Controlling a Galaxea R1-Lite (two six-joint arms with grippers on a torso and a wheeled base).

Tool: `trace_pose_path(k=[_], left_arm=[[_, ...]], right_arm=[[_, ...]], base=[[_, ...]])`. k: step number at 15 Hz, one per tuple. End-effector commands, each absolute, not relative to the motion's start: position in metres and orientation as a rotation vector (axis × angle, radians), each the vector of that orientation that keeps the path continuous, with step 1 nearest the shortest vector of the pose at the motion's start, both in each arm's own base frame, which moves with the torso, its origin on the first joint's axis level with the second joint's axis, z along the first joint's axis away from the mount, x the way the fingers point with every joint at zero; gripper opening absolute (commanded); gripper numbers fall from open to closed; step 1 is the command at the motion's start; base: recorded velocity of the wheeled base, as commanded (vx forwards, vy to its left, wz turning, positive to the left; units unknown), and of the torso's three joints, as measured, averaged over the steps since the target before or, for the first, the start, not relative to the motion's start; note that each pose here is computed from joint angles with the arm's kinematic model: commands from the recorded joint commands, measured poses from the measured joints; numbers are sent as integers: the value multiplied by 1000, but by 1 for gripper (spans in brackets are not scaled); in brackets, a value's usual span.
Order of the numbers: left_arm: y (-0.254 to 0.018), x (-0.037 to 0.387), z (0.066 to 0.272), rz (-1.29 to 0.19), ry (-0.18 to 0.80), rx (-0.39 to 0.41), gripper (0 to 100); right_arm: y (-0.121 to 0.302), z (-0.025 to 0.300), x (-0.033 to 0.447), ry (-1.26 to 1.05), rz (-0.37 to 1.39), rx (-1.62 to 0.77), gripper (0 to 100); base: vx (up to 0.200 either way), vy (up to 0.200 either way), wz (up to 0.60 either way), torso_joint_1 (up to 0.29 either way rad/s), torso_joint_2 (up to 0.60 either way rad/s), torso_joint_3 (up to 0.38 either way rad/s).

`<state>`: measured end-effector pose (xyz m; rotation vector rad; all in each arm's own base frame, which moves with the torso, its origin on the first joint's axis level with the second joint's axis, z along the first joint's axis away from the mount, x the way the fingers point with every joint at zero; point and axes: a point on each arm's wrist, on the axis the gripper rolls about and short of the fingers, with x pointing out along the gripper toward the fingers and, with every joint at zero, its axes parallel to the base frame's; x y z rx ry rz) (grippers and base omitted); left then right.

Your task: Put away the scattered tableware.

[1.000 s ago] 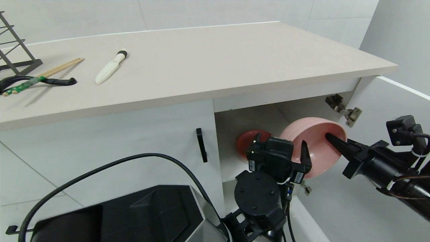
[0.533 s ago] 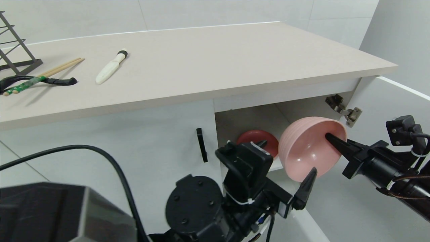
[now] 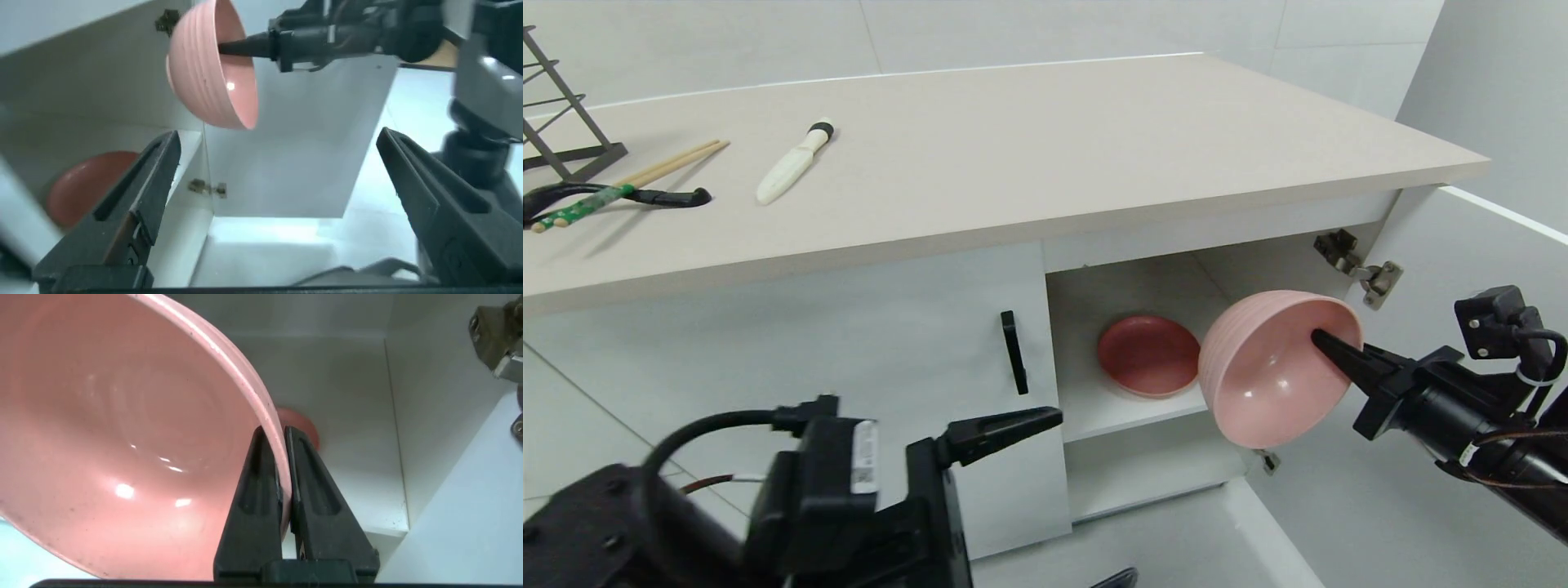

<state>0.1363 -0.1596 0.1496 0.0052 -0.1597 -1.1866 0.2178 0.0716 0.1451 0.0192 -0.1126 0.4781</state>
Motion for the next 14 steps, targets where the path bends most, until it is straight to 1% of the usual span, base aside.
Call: trace_pose_path(k=[1,2,3,4,6,7,9,10,11,13,14], left_arm=[[-109,106,161,-1115,-245,-3,100],[-102,103,161,-1093,-253,-1,100],[-81,92,175,-991,-349,-12,100],[-69,86,179,-922,-367,-8,100],[-35,59,174,-739,-331,22,100],[-22,39,165,-671,-305,38,100],[-8,1,139,-573,-290,51,100],[-6,-6,128,-475,-254,56,100],[-4,-10,125,-374,-269,47,100],[-4,-16,107,-264,-191,85,100],[-4,-20,99,-239,-167,87,100]], right_arm=[[72,142,219,-98,479,18,0],[72,141,219,-96,479,18,0],[73,138,220,-79,479,17,0],[72,135,221,-67,477,16,0],[73,128,225,-38,474,16,0],[73,128,225,-38,474,16,0],[73,119,227,8,472,25,0],[75,112,230,46,473,69,0],[76,111,231,65,476,124,0],[76,109,232,102,469,255,0],[77,107,232,121,466,286,0]], base=[[0,0,0,0,0,0],[0,0,0,0,0,0],[0,0,0,0,0,0],[0,0,0,0,0,0],[0,0,0,0,0,0],[0,0,0,0,0,0],[0,0,0,0,0,0],[0,0,0,0,0,0],[0,0,0,0,0,0],[0,0,0,0,0,0],[0,0,0,0,0,0]])
